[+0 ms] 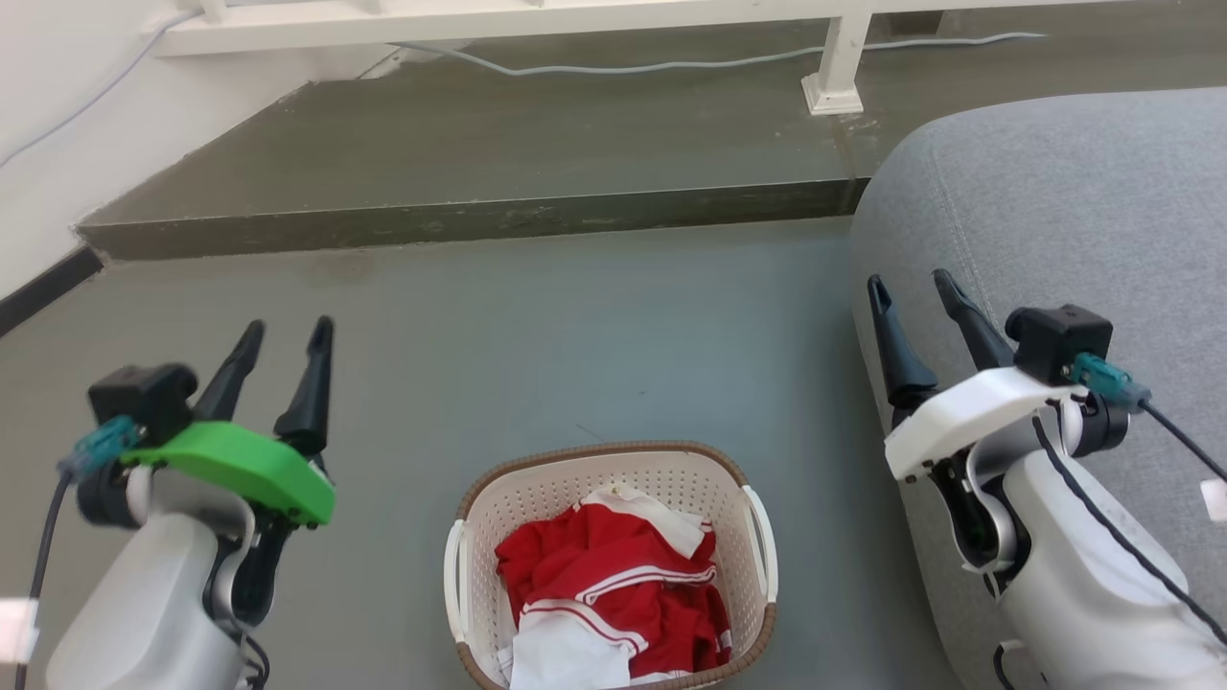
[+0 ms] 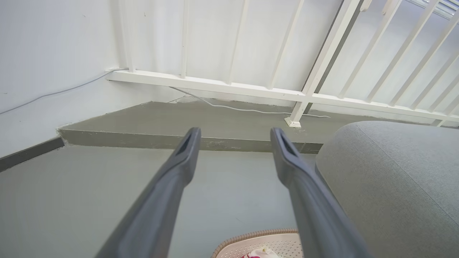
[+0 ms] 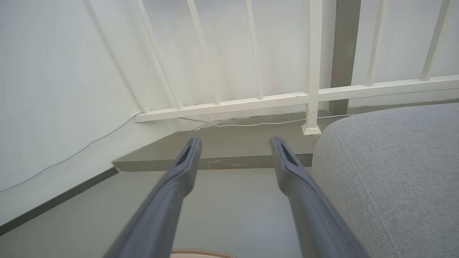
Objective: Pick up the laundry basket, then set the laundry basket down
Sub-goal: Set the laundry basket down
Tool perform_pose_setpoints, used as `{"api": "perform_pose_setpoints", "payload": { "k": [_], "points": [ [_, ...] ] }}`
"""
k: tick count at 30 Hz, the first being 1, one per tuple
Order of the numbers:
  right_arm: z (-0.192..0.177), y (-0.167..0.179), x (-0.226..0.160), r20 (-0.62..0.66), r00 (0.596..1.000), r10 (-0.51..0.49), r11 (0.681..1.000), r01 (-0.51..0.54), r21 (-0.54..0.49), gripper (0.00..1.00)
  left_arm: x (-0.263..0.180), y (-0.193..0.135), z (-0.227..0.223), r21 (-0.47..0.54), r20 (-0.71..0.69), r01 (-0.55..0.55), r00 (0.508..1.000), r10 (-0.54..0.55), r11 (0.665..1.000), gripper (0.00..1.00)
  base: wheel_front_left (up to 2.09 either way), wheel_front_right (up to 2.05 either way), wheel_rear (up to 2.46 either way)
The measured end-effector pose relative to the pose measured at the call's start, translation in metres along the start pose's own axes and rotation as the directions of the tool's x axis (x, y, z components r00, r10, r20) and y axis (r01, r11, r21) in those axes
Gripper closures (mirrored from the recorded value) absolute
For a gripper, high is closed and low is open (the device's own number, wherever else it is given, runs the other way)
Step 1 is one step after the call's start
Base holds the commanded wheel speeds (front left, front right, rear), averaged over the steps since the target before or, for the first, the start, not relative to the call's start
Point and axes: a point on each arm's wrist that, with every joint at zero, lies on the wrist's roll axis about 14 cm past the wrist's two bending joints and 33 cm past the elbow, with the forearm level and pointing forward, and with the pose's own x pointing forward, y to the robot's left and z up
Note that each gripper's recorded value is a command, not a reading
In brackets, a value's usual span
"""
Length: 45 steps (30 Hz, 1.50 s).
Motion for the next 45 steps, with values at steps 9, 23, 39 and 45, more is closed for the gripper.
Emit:
{"api": "perform_pose_setpoints", "payload": {
  "k": [9, 23, 39, 45],
  "points": [
    [0.006, -0.005, -0.016, 0.043, 0.998, -0.042, 0.999, 0.041, 0.009, 0.0, -0.018, 0.008, 0.019, 0.02, 0.102, -0.075, 0.992, 0.073, 0.997, 0.0, 0.0, 0.0, 0.0],
    [0.001, -0.01, -0.031, 0.05, 0.996, -0.078, 0.997, 0.079, -0.01, 0.0, -0.041, 0.0, 0.006, 0.065, 0.111, -0.09, 0.99, 0.082, 0.994, 0.0, 0.0, 0.0, 0.0],
    [-0.003, -0.008, -0.039, 0.048, 0.996, -0.078, 0.997, 0.079, -0.016, 0.0, -0.053, -0.004, 0.004, 0.051, 0.131, -0.103, 0.987, 0.095, 0.993, 0.0, 0.0, 0.0, 0.0],
    [-0.004, -0.007, -0.041, 0.049, 0.996, -0.077, 0.997, 0.078, -0.013, 0.0, -0.057, -0.003, 0.002, 0.048, 0.131, -0.111, 0.986, 0.103, 0.993, 0.0, 0.0, 0.0, 0.0]
  ]
}}
